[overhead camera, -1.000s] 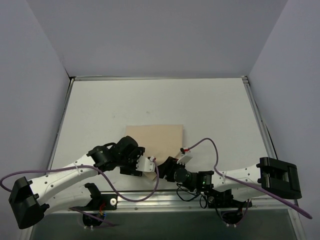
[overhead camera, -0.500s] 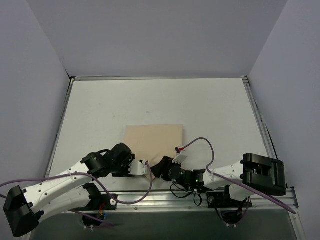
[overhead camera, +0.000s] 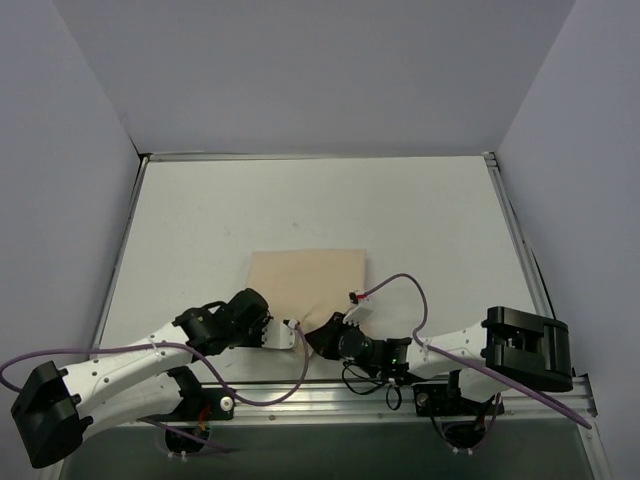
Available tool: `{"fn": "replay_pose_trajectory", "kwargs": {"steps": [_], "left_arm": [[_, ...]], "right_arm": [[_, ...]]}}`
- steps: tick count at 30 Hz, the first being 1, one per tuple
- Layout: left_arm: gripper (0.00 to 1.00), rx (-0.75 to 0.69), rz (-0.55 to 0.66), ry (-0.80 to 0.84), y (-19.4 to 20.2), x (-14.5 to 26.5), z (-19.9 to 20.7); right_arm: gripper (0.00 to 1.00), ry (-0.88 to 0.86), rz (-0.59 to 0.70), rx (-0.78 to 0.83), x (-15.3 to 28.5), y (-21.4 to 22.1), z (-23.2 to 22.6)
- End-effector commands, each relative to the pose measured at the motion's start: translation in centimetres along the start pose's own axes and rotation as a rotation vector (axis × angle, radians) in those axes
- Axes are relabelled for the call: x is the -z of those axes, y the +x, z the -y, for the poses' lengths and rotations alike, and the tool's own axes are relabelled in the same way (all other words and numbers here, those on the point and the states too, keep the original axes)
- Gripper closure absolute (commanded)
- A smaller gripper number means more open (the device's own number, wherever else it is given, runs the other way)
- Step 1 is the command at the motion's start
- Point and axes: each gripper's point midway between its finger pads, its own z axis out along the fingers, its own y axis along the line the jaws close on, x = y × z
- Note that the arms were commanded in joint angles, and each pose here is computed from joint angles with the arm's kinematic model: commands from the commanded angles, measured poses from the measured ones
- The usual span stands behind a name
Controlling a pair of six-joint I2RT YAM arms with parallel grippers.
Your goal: Prepare the surgical pack
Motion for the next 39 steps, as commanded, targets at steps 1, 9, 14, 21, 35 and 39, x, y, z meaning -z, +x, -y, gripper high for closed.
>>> {"fn": "replay_pose_trajectory", "kwargs": {"steps": [1, 9, 14, 21, 35, 39], "left_arm": [[0.92, 0.026, 0.079, -0.042, -2.1, 0.6, -1.6], [0.98, 0.069, 0.165, 0.001, -4.6, 1.9, -1.9], [0.98, 0.083, 0.222, 0.015, -6.2, 3.0, -2.4], [0.98, 0.001, 0.273, 0.114, -7.9, 1.2, -0.8], [0.97, -0.026, 0.276, 0.124, -8.2, -1.4, 0.0], [0.9, -0.035, 0.303, 0.115, -8.1, 0.0, 0.1]], "right_arm": [[1.0, -0.047, 0.082, -0.007, 0.4, -2.8, -3.1], [1.0, -0.076, 0.147, -0.003, 1.5, -5.9, -5.4], [1.0, -0.054, 0.179, -0.007, 1.7, -7.1, -4.9], [1.0, -0.064, 0.206, -0.023, 1.5, -8.0, -5.4], [1.0, -0.011, 0.097, -0.032, 1.5, -4.1, -2.7], [1.0, 0.012, 0.087, -0.036, 2.1, -3.6, -1.7]]}}
